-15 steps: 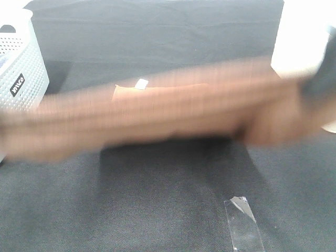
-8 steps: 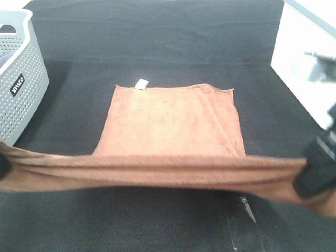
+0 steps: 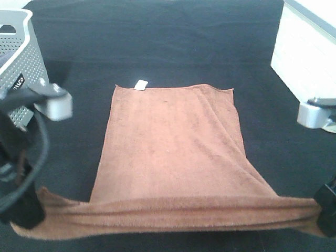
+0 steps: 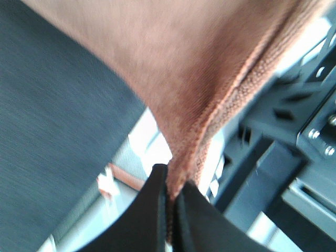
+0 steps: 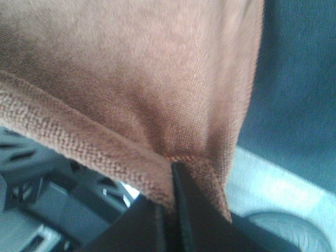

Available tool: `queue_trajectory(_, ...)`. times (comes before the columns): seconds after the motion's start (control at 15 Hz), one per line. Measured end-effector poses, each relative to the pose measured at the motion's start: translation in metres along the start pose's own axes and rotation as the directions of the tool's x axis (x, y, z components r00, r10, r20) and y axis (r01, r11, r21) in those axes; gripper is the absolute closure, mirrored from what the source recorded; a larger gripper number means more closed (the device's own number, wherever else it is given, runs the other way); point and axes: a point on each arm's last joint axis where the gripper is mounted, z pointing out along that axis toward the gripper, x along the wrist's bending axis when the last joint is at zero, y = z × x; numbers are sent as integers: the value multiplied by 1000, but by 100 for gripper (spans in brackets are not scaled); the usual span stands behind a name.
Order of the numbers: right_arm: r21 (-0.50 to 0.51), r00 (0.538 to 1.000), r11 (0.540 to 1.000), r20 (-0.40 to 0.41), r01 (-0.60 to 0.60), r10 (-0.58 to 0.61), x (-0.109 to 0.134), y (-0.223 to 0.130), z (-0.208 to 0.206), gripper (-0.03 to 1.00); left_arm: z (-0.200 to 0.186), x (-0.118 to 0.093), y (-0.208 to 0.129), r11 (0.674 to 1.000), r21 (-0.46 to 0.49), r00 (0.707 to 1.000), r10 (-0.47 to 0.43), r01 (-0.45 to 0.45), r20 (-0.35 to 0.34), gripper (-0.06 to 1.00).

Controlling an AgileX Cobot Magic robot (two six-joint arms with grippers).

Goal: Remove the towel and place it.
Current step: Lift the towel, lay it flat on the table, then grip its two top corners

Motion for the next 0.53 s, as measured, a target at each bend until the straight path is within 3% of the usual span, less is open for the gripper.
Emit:
queue_trajectory(0.2, 96, 999, 995, -35, -25, 29, -1, 6, 12, 97, 13, 1, 5, 988, 60, 989, -144, 145, -12, 94)
queue_trajectory(0.53, 235, 991, 971, -115, -46, 75, 0, -3, 34, 97, 24, 1, -4, 974, 106, 980, -201, 200, 3, 94)
